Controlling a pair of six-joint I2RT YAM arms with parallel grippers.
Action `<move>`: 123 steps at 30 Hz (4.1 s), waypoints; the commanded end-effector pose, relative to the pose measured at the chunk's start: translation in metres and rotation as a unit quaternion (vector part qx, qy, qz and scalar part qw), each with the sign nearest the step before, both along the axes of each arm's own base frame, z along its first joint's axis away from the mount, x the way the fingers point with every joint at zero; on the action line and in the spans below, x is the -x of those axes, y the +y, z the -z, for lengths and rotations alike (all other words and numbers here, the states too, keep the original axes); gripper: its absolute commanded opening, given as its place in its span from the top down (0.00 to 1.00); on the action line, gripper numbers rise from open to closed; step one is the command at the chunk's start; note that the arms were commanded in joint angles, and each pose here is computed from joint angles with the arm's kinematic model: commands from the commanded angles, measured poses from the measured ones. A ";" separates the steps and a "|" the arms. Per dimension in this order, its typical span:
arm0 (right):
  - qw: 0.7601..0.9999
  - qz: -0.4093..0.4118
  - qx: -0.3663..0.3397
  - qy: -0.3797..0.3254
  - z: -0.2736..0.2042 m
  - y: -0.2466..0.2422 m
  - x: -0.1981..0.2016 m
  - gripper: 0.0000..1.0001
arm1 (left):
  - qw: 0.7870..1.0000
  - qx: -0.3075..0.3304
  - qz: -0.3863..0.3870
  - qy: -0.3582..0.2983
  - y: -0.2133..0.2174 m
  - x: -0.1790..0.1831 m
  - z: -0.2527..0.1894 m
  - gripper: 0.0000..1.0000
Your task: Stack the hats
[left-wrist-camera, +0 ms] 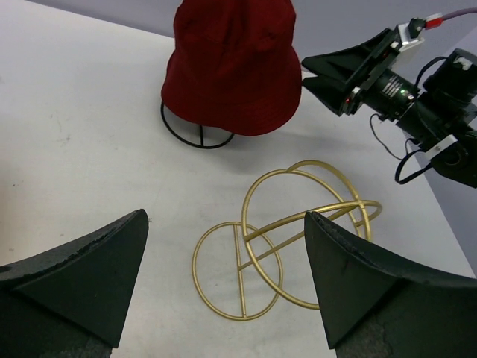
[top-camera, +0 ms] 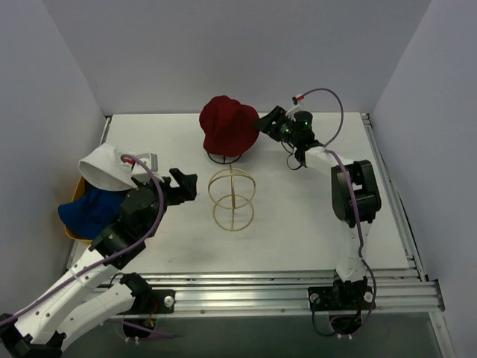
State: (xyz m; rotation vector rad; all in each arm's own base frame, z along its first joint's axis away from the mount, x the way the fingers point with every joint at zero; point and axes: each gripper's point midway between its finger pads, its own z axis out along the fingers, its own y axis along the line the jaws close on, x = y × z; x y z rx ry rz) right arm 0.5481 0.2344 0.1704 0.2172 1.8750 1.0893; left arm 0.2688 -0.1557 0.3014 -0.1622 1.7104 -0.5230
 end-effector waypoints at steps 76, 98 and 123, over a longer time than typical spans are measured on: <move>0.999 0.041 0.020 -0.012 -0.051 -0.046 0.031 0.57 | 0.986 -0.045 -0.154 0.052 0.038 -0.042 -0.044 0.02; 0.990 -0.013 0.093 -0.101 -0.113 -0.036 0.230 0.57 | 0.924 0.006 -0.324 0.201 0.182 -0.036 0.014 0.20; 0.988 -0.018 0.088 -0.124 -0.118 -0.038 0.245 0.57 | 0.925 0.002 -0.342 0.165 0.193 -0.066 0.043 0.36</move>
